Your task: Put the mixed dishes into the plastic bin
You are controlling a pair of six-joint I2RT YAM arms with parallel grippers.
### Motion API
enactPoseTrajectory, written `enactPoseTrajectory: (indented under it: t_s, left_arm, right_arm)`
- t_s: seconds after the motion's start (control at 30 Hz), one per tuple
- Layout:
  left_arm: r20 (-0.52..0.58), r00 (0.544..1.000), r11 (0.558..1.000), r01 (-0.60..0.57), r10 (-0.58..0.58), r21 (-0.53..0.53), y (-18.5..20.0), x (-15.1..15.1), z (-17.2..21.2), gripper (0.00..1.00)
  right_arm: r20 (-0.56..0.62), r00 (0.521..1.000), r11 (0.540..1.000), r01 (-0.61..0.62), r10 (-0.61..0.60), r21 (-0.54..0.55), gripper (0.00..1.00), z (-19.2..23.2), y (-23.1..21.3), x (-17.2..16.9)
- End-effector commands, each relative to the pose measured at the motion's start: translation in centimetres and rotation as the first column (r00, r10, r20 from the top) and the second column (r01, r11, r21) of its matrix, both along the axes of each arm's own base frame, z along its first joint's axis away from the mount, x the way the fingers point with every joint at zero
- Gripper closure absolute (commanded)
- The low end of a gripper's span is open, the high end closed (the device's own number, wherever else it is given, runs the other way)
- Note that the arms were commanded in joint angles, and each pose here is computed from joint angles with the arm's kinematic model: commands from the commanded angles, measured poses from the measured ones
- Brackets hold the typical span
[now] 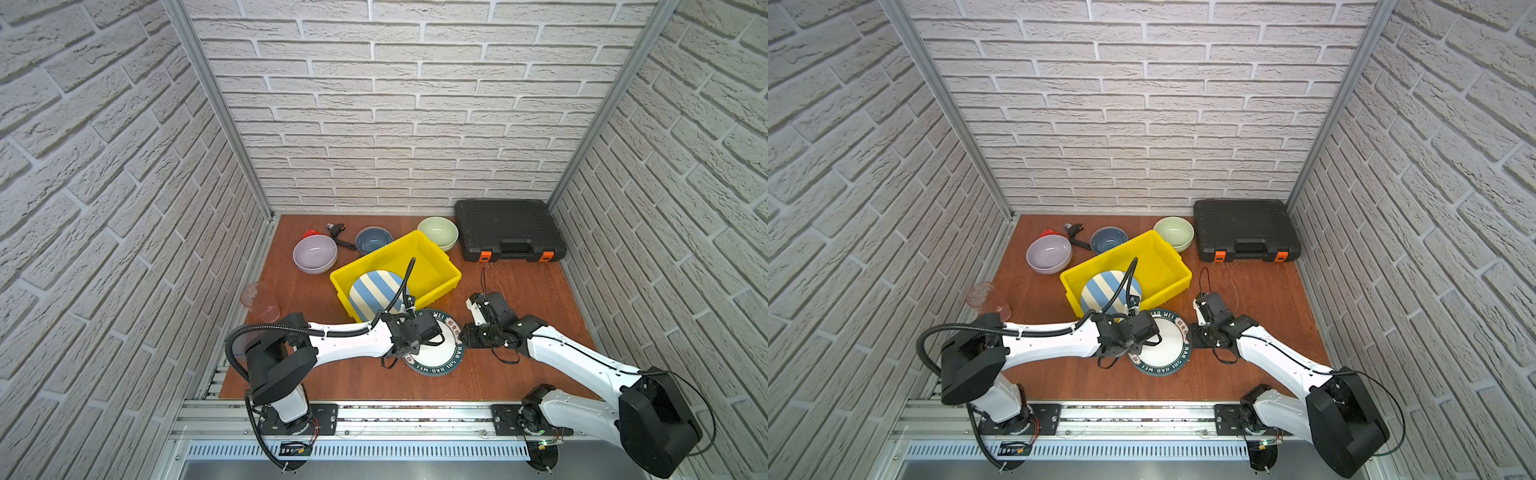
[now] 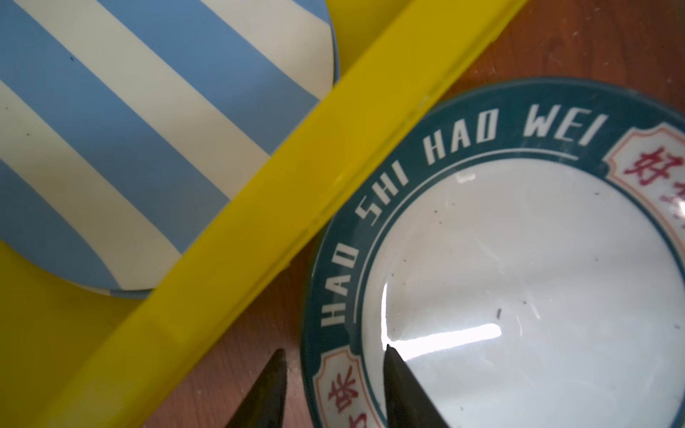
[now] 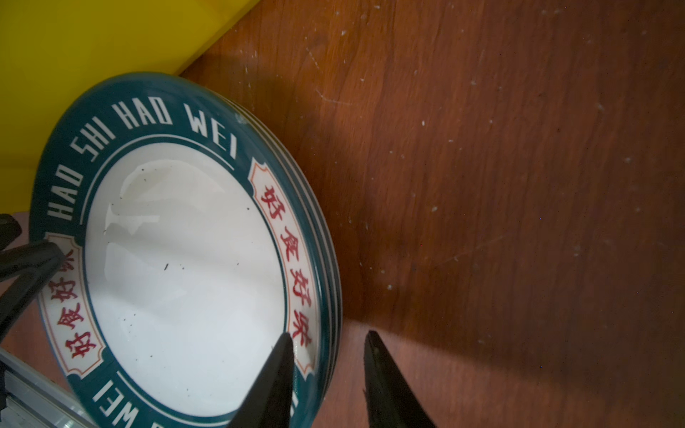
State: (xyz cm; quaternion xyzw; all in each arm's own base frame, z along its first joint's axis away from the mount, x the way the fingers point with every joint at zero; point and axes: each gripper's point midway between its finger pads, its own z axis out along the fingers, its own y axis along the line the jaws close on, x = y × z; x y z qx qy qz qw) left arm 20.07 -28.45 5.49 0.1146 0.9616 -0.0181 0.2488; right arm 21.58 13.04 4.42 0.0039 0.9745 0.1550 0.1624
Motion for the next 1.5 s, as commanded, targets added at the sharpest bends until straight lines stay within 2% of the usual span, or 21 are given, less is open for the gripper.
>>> enactPoseTrajectory:
  t_s: [0.0,0.47,0.9,1.03,1.23,1.47]
  left_arm:
    - [0.009,1.0,0.999,-0.014,0.013,0.034,0.2,0.2,-0.2,0.56]
    - [-0.011,0.999,0.998,0.043,-0.044,-0.035,-1.9,-0.2,-0.4,0.61]
    - [-0.03,0.997,0.997,0.065,-0.066,-0.044,-2.8,-0.4,-1.1,0.62]
    - [-0.034,0.997,0.997,0.067,-0.069,-0.045,-2.9,-0.5,-1.3,0.62]
    - [-0.039,0.997,0.996,0.069,-0.071,-0.048,-3.1,-0.5,-1.4,0.62]
    - [-0.043,0.996,0.996,0.074,-0.076,-0.047,-3.4,-0.5,-1.5,0.62]
  right_arm:
    - [0.021,1.0,1.0,0.004,-0.005,0.017,0.66,0.4,0.3,0.5]
    - [0.029,1.0,0.998,-0.004,0.003,0.066,0.66,1.1,0.8,0.1]
    - [0.035,0.999,0.996,-0.002,-0.001,0.092,0.69,1.6,1.0,-0.1]
    - [0.03,0.999,0.998,0.012,-0.014,0.069,0.7,1.5,0.5,-0.2]
    - [0.048,0.998,0.996,0.055,-0.052,-0.066,0.73,2.0,-2.1,-0.3]
    - [0.033,0.999,0.997,0.042,-0.04,-0.058,0.73,1.6,-2.0,-0.8]
